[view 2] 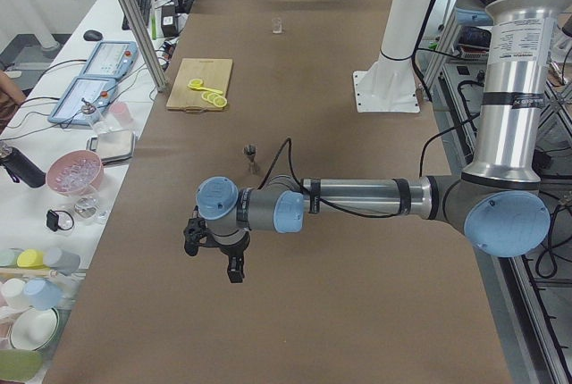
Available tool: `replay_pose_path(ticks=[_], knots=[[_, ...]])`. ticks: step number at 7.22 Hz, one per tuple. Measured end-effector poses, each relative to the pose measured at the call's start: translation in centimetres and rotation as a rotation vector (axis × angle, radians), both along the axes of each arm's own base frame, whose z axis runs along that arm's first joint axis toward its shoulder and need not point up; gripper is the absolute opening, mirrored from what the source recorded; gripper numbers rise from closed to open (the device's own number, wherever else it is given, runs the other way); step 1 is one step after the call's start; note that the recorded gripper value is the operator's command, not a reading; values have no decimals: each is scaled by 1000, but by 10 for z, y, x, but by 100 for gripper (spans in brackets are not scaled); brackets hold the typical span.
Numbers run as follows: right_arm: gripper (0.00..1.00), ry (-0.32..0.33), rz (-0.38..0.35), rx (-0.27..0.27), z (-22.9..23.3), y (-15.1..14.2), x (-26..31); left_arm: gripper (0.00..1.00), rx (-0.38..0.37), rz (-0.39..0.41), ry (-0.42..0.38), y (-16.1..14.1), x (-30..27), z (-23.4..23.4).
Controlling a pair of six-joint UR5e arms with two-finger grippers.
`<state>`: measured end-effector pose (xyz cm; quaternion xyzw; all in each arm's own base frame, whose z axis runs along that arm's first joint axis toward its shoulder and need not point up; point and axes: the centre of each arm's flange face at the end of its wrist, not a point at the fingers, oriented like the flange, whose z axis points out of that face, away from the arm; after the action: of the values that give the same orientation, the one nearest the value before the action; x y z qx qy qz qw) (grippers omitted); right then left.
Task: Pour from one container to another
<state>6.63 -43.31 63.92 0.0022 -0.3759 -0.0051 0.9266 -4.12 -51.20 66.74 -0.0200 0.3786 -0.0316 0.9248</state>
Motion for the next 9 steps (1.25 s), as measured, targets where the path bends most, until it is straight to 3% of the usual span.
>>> replay_pose_path(ticks=[9], knots=[[100,-54,-3,21,-11,-8,-4,99,-4,-1,7,1,0,-1]])
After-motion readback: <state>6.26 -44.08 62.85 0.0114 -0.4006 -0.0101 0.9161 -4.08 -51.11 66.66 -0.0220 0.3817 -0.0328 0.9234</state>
